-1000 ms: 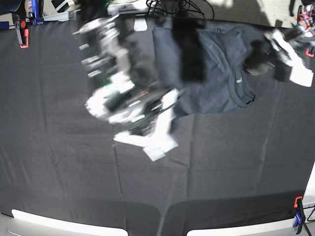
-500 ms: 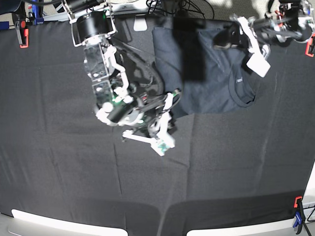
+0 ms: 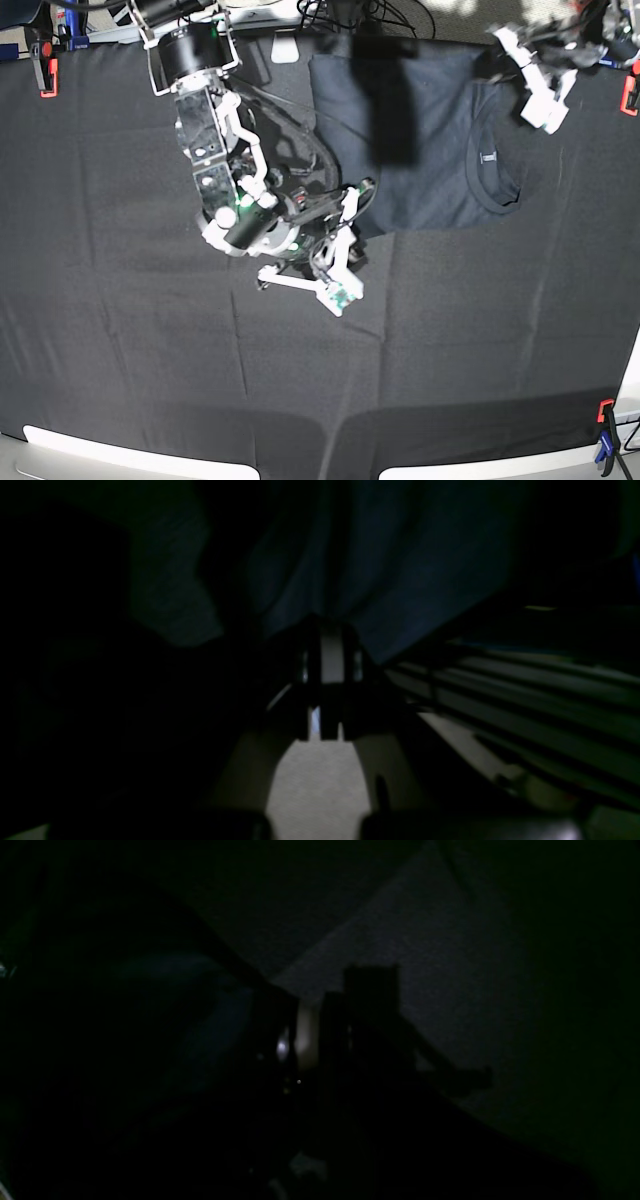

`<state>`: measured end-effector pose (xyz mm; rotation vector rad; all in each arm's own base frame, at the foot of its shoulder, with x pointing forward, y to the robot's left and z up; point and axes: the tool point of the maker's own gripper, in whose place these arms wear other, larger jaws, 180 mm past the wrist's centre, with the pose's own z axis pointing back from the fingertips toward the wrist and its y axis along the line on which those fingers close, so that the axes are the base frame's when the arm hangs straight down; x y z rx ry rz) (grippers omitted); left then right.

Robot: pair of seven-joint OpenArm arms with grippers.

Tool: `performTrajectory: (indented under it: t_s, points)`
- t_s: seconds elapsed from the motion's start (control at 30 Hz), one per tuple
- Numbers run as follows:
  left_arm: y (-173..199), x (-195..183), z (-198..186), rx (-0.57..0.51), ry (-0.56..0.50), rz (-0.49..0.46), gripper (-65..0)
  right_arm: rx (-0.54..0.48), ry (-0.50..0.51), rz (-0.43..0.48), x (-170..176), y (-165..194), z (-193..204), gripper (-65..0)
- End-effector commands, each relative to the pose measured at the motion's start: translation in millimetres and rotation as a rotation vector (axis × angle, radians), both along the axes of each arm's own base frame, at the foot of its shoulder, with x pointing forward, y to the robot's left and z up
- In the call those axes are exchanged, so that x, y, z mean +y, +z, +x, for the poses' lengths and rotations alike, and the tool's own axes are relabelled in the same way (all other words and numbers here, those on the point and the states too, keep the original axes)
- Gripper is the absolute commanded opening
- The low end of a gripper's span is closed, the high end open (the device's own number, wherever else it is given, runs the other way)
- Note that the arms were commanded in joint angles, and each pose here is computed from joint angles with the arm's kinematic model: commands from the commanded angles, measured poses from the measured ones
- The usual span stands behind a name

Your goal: Layout the t-shirt on the table in an organized manner, then fold the t-shirt properly

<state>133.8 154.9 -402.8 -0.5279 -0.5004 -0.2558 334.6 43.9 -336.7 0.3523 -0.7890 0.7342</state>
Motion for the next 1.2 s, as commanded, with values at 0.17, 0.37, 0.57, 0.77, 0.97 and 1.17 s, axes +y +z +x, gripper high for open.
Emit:
performTrajectory:
  t_s: [0.17,0.37,0.57,0.77,0.97,1.17]
  points:
    - [30,-4,17,-0.108,-0.027,-0.03,-64.6,-0.069,0.005,0.042,5,20,11,-61.6]
    - [65,-41,8,-0.143,-0.001,-0.275,-65.0,-0.105,0.005,0.078,9,28,15,-61.7]
    - [20,-71,-22,-0.021,-0.101,-0.16,-65.0,-0.083,0.002,0.062,8,19,22,-61.7]
    - [-2,-67,-15,-0.056,-0.134,-0.04,-65.0,0.012,-0.006,0.015,2,-13,32,-61.7]
    - [-25,-41,0,-0.039,-0.151,0.082,-65.0,0.042,-0.007,0.001,0,-24,33,-61.7]
    - [-60,3,14,0.002,-0.084,0.185,-65.0,0.045,0.092,-0.025,1,-27,23,-63.1]
